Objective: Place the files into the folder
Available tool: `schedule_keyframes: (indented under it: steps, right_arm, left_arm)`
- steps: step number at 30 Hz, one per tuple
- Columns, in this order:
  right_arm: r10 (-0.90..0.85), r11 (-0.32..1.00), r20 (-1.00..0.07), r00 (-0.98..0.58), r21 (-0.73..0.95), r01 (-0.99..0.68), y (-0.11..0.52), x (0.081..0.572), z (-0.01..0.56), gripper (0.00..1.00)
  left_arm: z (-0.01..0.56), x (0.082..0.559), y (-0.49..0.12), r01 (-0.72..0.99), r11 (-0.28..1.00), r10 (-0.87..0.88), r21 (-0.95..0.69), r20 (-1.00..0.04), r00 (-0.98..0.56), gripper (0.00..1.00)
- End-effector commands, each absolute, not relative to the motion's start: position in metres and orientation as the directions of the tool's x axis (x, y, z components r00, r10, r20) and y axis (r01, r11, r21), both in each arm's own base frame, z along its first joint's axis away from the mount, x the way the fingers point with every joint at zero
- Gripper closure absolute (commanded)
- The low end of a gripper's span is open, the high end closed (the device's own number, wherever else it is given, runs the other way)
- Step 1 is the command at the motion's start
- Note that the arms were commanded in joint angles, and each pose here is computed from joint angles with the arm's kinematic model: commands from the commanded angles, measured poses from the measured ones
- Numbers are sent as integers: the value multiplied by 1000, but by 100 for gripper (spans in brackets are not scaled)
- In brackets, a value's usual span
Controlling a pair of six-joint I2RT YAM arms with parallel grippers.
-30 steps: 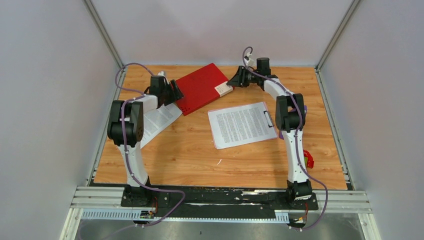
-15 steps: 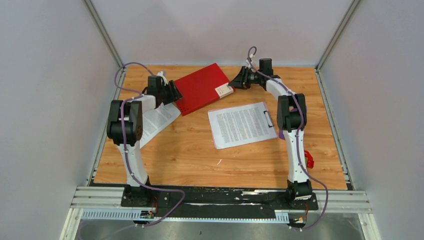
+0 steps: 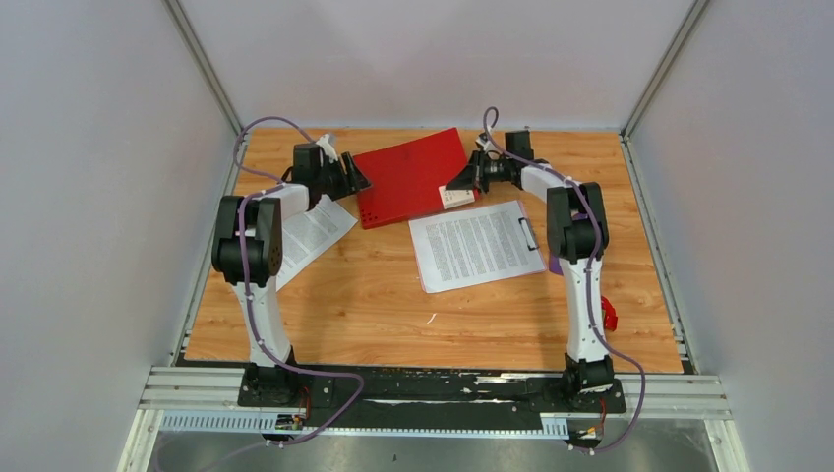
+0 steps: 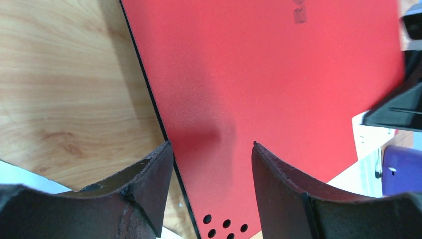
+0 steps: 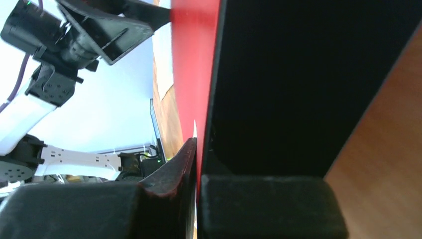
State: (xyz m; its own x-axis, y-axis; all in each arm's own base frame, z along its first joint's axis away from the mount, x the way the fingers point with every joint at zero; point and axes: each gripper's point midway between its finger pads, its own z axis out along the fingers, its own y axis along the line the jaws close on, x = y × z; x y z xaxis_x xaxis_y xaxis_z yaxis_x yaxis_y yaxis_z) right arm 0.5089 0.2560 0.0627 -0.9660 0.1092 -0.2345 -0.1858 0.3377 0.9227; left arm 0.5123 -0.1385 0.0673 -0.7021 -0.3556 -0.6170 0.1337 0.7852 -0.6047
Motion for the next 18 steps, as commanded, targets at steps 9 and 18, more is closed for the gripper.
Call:
schedule_keyframes:
  steps: [9,18]
  right_arm:
    - [49,391,-811,-583,553,-736,277,487,206,100]
    - [-35,547,-977,-211,158,-822,293,462,257,100]
  left_arm:
    - [238,498,-114,69,893,-324,-445,-741,-588,24]
    - [323,457,-78,-174,845,-525,-506,-719,-455,19]
